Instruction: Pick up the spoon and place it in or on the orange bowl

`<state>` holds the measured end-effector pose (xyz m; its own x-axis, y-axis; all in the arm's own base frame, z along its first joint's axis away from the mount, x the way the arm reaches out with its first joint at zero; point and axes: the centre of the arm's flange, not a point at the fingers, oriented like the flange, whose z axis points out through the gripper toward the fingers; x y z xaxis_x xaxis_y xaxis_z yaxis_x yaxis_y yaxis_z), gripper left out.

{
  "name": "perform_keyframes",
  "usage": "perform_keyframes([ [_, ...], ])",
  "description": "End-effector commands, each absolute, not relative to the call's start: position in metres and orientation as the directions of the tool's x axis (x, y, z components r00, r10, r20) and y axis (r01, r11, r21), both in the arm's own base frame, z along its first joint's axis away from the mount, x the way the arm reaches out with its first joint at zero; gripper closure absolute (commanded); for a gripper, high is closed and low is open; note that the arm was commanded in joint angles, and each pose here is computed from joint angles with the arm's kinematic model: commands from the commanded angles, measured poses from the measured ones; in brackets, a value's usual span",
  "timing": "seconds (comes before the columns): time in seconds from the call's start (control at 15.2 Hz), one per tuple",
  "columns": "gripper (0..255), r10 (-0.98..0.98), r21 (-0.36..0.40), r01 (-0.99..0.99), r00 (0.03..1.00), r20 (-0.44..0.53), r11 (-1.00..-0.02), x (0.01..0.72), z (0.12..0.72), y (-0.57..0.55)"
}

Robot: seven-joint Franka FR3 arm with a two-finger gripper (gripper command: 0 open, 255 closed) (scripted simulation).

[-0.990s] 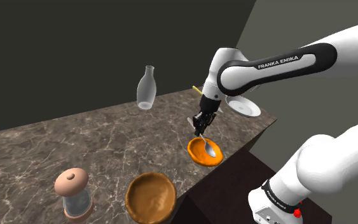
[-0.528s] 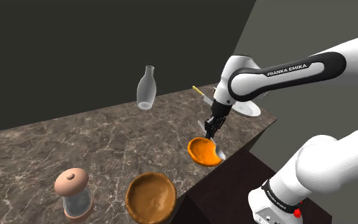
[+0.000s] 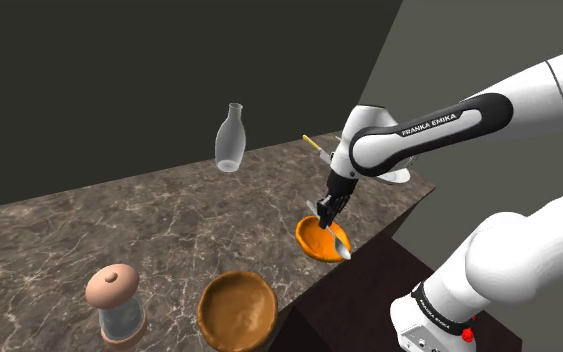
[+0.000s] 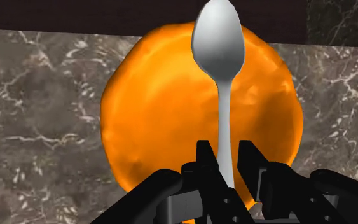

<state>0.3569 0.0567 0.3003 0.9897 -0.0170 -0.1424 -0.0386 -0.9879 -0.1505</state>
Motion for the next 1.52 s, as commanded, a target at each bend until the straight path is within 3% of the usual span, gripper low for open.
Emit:
perform_keyframes([
  [0.0,255,-0.017,-0.150,-0.038,0.990,-0.142,-0.988,0.357,0.290,0.057],
  [0.66,255,-0.017,-0.150,-0.038,0.990,-0.142,-0.988,0.357,0.277,0.057],
  [0.73,0,-0.017,-0.150,-0.038,0.990,-0.142,-0.988,0.357,0.277,0.057],
  [1.06,0,-0.017,-0.150,-0.038,0.990,-0.142,-0.988,0.357,0.277,0.057],
  [1.45,0,-0.017,-0.150,-0.038,0.990,-0.142,-0.988,0.364,0.326,0.049],
])
